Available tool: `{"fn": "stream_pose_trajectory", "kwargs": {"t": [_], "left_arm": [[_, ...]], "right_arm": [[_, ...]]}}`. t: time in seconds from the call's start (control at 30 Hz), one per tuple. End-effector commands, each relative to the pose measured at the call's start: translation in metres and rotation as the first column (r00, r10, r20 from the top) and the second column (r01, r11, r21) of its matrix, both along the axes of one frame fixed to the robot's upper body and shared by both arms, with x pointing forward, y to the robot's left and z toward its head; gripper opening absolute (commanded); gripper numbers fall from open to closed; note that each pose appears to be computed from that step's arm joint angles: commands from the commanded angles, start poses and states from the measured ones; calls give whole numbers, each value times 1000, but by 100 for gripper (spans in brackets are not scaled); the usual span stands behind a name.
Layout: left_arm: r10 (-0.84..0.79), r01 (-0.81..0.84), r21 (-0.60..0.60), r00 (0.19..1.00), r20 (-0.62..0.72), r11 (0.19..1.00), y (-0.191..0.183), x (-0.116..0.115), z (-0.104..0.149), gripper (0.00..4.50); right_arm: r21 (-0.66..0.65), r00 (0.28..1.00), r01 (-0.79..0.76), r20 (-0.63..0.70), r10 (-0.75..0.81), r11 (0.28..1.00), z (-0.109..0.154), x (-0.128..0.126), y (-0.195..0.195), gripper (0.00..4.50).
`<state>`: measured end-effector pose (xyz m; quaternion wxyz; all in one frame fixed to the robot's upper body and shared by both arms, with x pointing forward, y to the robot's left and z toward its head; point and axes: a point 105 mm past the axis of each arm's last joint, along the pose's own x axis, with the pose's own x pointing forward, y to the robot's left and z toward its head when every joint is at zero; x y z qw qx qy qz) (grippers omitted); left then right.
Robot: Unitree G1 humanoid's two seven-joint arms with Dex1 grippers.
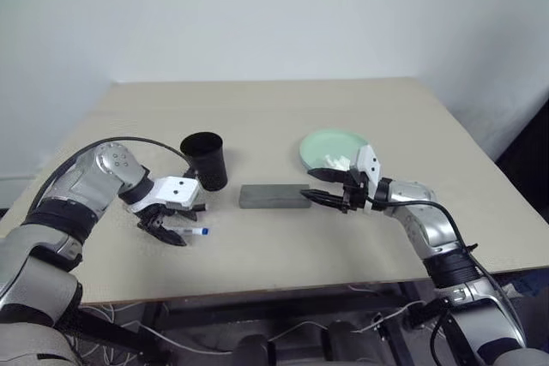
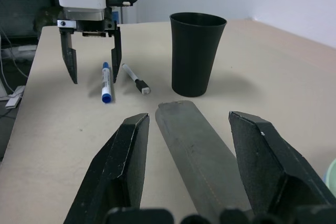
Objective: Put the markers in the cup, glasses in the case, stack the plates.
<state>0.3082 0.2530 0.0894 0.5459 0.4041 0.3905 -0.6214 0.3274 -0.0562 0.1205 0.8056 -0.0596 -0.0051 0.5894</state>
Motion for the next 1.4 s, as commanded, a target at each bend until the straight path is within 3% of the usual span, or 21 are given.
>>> {"fn": "stream_pose_trajectory", "kwargs": {"t": [0.03,0.43,0.53,0.8,0.9,1.03,1.17,1.33,1.4], "left_arm": [[-31,30,41,999,27,999,0,9,5,327],[-74,76,88,997,-17,993,-3,11,-13,327],[-93,95,96,995,-27,991,-2,8,-19,271],[-95,96,68,995,-9,993,-4,7,-19,13],[-92,92,45,996,5,995,-5,6,-18,11],[-56,59,-77,998,39,995,-17,5,-6,11],[-8,23,-282,999,52,959,-42,1,25,11],[98,-36,-576,992,77,816,-65,4,81,11],[197,-84,-685,976,89,724,-68,13,100,11]], "right_arm": [[10,999,-1,54,1,1000,14,0,0,263],[7,999,13,52,-13,1000,15,1,-3,263],[6,999,17,50,-18,1000,15,0,-4,263],[5,999,21,47,-21,1000,15,0,-5,263],[5,999,20,47,-20,1000,15,0,-4,263],[4,999,17,46,-18,1000,15,0,-4,263],[3,999,15,45,-15,1000,15,1,-3,263],[3,999,11,47,-11,1000,15,1,-2,263],[4,999,9,49,-10,1000,16,1,-2,263]]}}
